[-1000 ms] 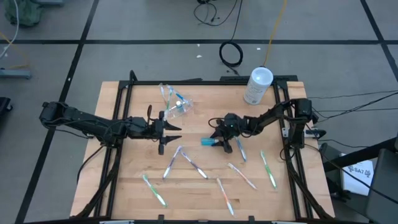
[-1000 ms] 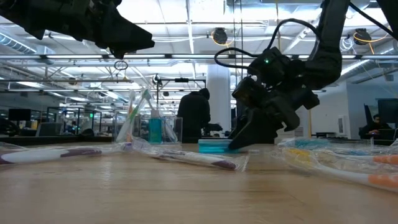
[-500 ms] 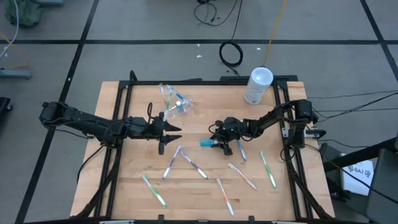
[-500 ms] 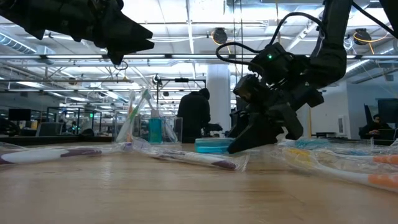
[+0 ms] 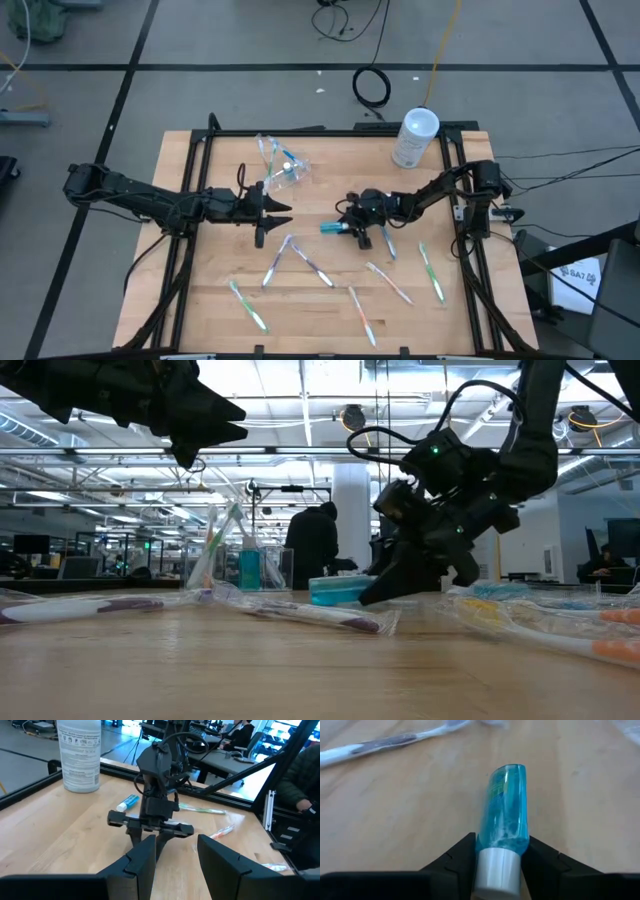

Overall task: Pick & Place toothbrushing station
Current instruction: Put the mouthwash into the transparent organizer

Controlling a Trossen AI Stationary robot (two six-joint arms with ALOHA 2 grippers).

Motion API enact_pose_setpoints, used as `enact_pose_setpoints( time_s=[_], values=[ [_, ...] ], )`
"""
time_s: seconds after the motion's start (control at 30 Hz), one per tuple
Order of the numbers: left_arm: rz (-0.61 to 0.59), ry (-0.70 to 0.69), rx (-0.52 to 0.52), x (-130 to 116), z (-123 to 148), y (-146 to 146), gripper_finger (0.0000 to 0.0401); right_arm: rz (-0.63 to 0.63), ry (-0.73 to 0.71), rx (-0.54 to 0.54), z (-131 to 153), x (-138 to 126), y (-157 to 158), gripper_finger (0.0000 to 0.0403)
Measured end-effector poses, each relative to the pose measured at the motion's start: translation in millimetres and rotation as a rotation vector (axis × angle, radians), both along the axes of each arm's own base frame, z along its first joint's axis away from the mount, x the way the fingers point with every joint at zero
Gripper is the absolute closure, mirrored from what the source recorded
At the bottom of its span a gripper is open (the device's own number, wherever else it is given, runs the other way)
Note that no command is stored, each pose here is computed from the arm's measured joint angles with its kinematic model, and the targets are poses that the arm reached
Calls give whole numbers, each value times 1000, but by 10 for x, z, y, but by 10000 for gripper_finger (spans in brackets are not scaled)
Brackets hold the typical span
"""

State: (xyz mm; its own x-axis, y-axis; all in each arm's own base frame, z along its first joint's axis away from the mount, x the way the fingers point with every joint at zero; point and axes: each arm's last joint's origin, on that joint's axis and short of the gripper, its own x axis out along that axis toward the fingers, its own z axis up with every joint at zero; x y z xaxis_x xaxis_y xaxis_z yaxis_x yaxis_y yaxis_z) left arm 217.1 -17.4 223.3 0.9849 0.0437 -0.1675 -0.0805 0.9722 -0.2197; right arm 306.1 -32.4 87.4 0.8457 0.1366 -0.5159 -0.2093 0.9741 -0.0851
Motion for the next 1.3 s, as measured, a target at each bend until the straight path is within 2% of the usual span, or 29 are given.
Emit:
enact_pose_setpoints(
  time_s=[0.4,0.53,0.73,0.87,1.03,1.3],
  values=[
    [46,0,10,-1,0,14,252,8,-59,-6,50,27,-4,300],
    [45,0,10,-1,0,13,252,11,-134,-12,118,61,-4,310],
    [-13,29,83,73,-87,-6,251,13,-138,-11,124,64,-5,312],
    [-16,-19,89,232,-185,-22,251,15,-139,-12,124,64,-5,312],
    [-41,53,120,519,-262,-56,251,15,-144,-12,129,67,-5,313],
    [-81,341,304,1033,-102,-129,251,70,-185,-80,157,87,65,313]
  ],
)
